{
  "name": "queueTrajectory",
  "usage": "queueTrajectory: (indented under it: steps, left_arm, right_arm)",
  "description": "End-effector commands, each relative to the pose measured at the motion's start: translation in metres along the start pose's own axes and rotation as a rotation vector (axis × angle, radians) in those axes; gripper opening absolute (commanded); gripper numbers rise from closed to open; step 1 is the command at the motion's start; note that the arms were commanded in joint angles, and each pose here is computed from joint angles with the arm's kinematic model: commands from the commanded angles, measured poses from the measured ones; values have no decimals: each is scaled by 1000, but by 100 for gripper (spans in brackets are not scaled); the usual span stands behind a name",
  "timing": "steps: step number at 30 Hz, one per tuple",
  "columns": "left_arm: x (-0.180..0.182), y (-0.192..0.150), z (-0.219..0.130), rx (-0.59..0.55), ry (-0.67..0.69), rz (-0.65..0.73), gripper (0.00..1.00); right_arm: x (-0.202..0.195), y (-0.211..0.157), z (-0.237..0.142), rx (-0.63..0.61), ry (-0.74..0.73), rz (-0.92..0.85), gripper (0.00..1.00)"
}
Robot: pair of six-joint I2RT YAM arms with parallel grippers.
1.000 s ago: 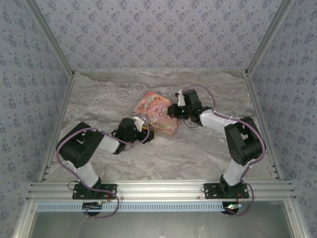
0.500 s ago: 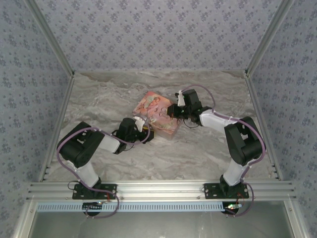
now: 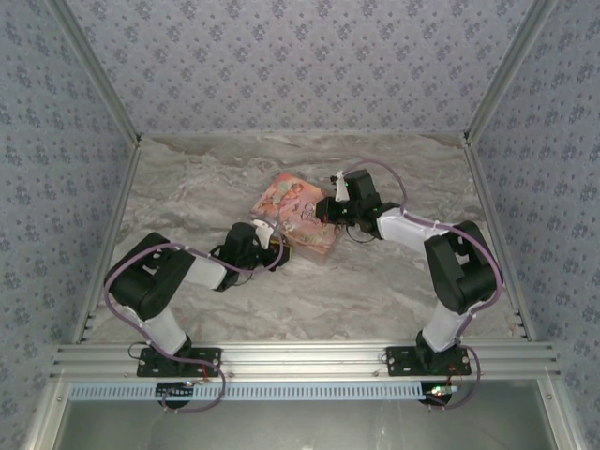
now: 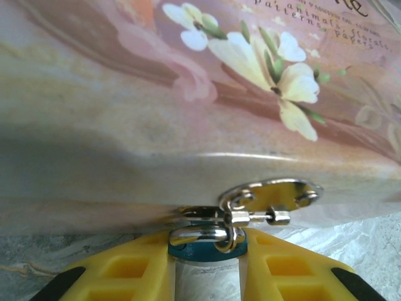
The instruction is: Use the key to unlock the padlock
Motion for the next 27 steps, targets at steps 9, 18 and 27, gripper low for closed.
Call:
queueTrajectory:
  steps: [9,18,27]
  left_arm:
    - [-25,36,-13,-46,-37,-57,28]
    - [-36,52,-15,-2,-42,-148,28]
    - [-54,62,-6,25,-96,-233,28]
  right_arm:
    - [14,3,-31,-72,-5,-104,2]
    - [16,-13,-66,-134,21,-208,2]
    - [28,-52,-83,-176,82,-335,3]
Point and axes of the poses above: each hand's point on the last joint's axis, 136 mm out from that joint toward the fingers, its own z axis out along the fingers, its own x axis along the line the jaws close on, y = z × x, the point moved 2 cm from there along -z, back along the fingers, and after that the axes turned 3 degrees about -z, right-handed, at the moved point
